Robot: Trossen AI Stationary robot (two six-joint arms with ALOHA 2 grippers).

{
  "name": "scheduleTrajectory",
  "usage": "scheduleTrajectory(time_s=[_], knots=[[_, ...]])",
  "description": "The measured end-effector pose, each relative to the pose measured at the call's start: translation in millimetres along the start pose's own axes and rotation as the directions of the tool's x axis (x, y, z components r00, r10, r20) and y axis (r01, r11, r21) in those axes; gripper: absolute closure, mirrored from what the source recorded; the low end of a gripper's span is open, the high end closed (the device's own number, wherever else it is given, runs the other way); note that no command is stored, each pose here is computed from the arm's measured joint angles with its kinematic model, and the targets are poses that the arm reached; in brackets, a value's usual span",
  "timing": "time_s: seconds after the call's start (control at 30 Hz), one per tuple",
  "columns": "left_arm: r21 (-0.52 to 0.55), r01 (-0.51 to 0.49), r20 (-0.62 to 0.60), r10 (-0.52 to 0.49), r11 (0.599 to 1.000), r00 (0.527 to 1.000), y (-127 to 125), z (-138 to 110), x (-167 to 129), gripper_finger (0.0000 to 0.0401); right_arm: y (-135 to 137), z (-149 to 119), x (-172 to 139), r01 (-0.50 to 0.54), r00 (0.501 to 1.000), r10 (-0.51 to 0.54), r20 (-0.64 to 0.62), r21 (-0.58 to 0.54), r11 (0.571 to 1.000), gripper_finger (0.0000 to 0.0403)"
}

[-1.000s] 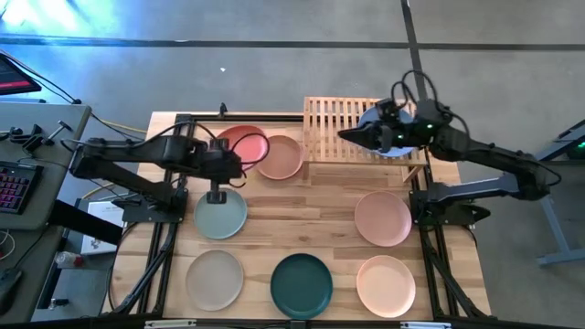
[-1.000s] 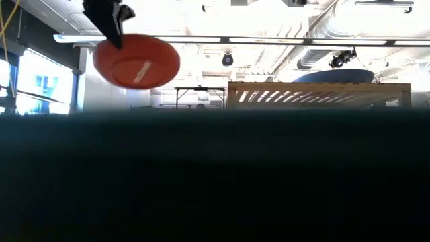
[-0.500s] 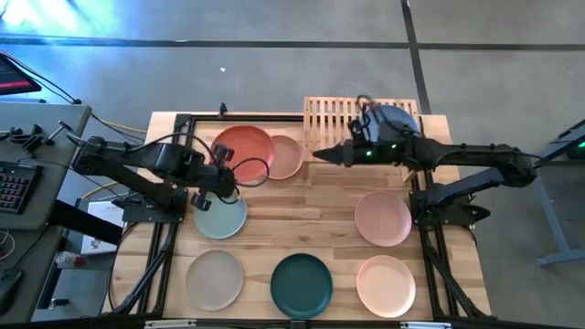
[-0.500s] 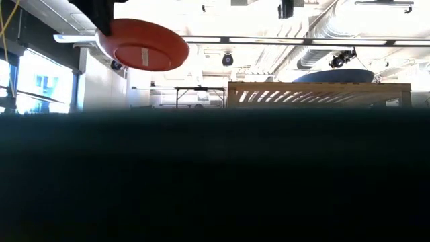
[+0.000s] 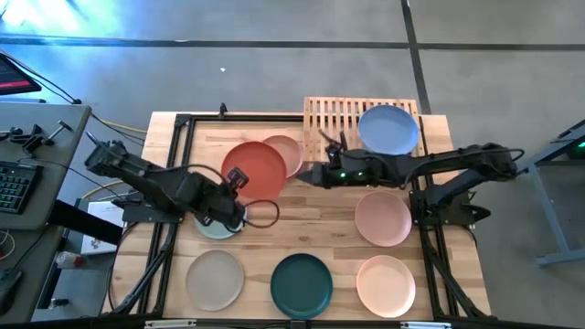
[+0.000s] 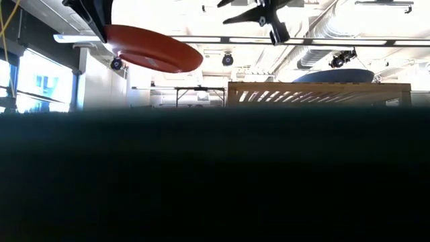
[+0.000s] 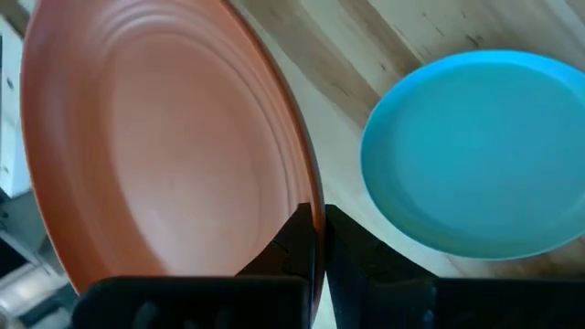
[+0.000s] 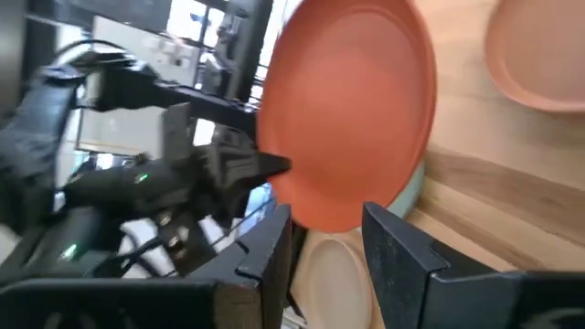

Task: Place and stack plates onto a shelf
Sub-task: Stack the orange plate on the blue plate on the shelf

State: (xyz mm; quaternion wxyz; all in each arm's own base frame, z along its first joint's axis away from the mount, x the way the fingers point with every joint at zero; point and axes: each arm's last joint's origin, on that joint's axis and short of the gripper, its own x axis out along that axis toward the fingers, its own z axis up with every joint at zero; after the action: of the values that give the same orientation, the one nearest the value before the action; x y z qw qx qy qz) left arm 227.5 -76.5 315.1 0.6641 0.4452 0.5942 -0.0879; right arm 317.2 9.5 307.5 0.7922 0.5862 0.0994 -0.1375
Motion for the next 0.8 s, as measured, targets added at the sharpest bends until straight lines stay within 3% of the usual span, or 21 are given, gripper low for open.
scheduleTrajectory(time_s=[0.57,0.8], knots=[[0.044,-0.035,0.068,0.032,0.998,0.997,-13,19,-4,0.0398,-25,-12,25,0.153,0.988,-0.152,-0.021,0.047,0.987,0.0284],[0.064,-0.061,0.115,0.053,0.996,0.992,-11,24,-4,0.0398,-25,-12,25,0.153,0.988,-0.153,-0.012,0.048,0.987,0.0284]])
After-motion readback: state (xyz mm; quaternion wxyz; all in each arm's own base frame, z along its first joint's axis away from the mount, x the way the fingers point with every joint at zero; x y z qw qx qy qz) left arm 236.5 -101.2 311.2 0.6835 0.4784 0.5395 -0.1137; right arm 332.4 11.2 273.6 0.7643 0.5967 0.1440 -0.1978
